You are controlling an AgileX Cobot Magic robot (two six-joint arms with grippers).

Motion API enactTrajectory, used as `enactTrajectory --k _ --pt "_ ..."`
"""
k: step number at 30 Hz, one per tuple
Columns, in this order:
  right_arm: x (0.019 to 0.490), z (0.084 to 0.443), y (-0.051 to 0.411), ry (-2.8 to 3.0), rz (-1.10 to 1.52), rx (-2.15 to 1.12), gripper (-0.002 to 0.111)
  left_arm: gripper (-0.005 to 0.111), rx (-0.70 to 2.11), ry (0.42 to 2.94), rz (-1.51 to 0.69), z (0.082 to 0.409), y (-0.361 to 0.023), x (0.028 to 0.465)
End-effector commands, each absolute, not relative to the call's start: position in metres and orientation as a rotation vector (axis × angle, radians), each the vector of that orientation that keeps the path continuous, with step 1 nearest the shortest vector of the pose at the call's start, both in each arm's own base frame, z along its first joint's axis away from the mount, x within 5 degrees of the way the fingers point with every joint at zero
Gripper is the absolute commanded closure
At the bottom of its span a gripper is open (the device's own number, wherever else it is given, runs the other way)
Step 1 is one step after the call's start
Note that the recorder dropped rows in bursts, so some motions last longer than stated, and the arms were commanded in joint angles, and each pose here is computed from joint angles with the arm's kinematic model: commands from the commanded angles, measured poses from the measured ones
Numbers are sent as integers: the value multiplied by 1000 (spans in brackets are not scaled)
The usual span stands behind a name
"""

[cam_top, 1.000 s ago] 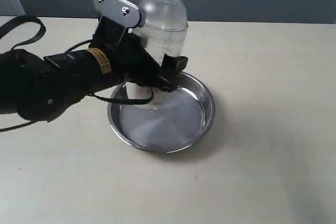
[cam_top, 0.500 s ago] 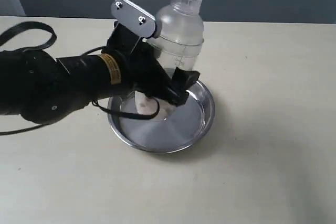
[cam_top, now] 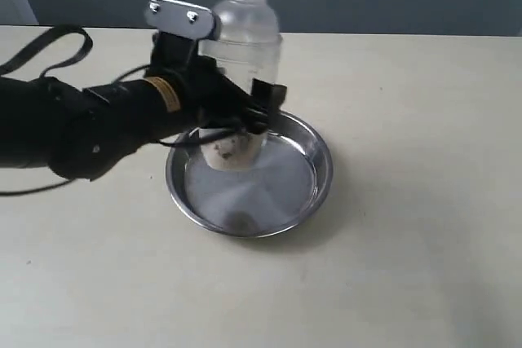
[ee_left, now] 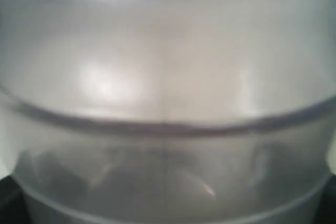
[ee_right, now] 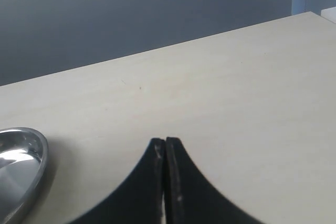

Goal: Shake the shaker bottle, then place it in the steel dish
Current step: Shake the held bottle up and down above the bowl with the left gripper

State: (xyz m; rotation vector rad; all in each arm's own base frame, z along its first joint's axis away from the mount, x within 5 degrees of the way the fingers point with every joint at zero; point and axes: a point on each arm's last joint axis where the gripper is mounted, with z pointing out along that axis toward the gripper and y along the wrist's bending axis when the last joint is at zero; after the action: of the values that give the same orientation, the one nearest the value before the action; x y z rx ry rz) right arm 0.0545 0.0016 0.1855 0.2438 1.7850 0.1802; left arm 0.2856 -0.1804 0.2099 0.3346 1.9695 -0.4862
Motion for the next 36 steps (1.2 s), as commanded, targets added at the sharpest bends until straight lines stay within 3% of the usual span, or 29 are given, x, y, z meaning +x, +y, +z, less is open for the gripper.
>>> enactTrajectory --k 1,4,7,8,9,12,13,14,16,18,20,21,23,25,28,29,32,33,34,36 --pt "54 186 2 1773 176 234 109 106 869 1846 -419 210 -209 262" --pt "54 186 2 1773 176 234 109 106 381 1873 -420 220 -175 297" --pt "54 186 2 1773 174 233 109 106 397 1623 -417 292 -165 289" --pt "54 186 2 1773 174 233 109 106 389 1587 -426 302 -162 283" --pt "54 186 2 1773 174 233 109 106 348 1613 -454 294 -161 281" --pt "54 186 2 1773 174 233 109 106 196 1879 -431 220 -155 296" --pt "54 186 2 1773 174 233 109 106 180 1882 -452 219 -156 297" --pt "54 186 2 1773 174 233 109 106 225 1802 -485 237 -160 295" --pt "54 186 2 1773 174 233 109 106 441 1461 -503 315 -170 277" --pt "54 186 2 1773 174 233 109 106 464 1410 -467 358 -164 265" --pt "54 186 2 1773 174 233 109 106 410 1627 -469 320 -164 275" --pt "54 186 2 1773 174 233 109 106 389 1801 -459 266 -166 283" --pt "54 186 2 1773 174 233 109 106 266 1932 -527 210 -172 287" --pt "54 186 2 1773 174 233 109 106 367 1802 -629 219 -188 278" --pt "54 186 2 1773 174 233 109 106 610 1474 -582 290 -195 258" --pt "54 186 2 1773 174 233 109 106 538 1517 -578 290 -191 261" --pt "54 186 2 1773 174 233 109 106 455 1776 -502 216 -189 280" --pt "54 186 2 1773 174 233 109 106 461 1781 -499 209 -191 284" --pt "54 186 2 1773 174 233 109 106 507 1736 -501 218 -194 284" --pt "54 186 2 1773 174 233 109 106 578 1556 -509 268 -195 276"
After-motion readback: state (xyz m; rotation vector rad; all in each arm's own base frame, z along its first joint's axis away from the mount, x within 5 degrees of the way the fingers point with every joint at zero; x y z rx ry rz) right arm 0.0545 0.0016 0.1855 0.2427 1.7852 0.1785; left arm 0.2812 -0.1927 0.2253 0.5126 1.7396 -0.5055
